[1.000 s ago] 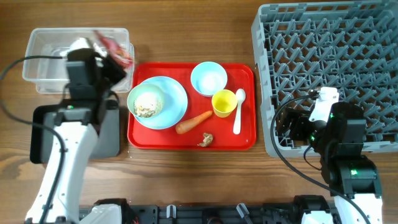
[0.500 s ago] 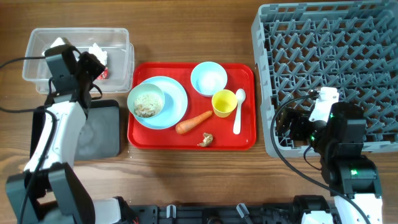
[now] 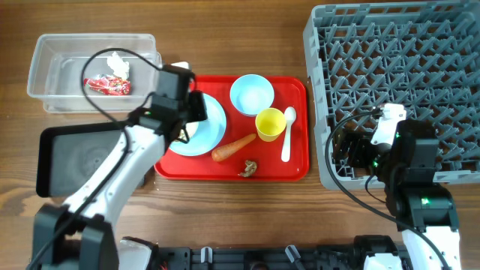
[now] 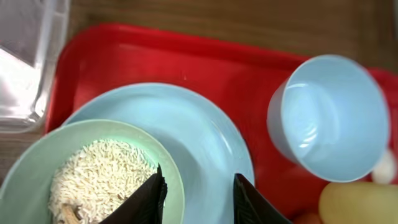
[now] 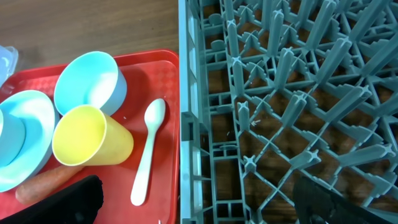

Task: Sort waste into correct bins and load items into the dishwasher rack
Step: 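Grasp the green bowl of rice with the left gripper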

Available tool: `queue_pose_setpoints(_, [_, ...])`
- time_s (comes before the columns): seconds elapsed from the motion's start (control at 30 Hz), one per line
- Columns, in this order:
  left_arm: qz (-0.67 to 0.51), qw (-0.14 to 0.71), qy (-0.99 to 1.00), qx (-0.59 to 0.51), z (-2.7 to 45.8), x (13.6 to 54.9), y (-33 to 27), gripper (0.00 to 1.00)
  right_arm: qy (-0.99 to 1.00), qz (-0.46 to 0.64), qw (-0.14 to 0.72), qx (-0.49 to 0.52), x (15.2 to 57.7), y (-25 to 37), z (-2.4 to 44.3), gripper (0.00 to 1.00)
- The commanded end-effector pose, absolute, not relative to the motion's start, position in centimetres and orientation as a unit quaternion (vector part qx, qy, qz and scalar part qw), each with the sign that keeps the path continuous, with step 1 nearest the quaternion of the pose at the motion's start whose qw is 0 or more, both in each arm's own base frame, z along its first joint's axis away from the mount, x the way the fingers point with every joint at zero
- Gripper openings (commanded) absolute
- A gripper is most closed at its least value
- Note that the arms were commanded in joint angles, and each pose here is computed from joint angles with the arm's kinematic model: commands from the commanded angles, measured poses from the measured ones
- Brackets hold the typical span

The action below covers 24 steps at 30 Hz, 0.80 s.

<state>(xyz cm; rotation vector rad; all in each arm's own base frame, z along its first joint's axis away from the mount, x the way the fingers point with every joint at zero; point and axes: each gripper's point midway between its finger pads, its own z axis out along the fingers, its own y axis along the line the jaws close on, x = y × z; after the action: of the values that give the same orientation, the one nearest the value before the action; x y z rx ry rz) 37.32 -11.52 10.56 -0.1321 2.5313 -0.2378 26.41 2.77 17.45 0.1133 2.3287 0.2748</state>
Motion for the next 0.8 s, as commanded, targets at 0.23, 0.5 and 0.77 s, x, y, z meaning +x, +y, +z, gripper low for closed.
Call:
queue_pose_setpoints(0.23, [-0.02, 0.21, 0.977, -0.038, 2.9, 36.7, -10.7, 0.32, 0.91, 0.116, 0.396, 0.035, 26.8, 3.2, 18.5, 1.0])
queue_pose_setpoints(0.5, [-0.045, 0.182, 0.982, -0.031, 1.8, 36.0, -11.7, 0.04, 0.911, 0.116, 0.395, 0.035, 26.7, 3.2, 18.5, 1.0])
queue_pose_setpoints(0.77, [-0.051, 0.198, 0.978, -0.031, 4.0, 35.7, -11.6, 0.04, 0.911, 0.116, 0.395, 0.035, 26.7, 3.2, 18.5, 1.0])
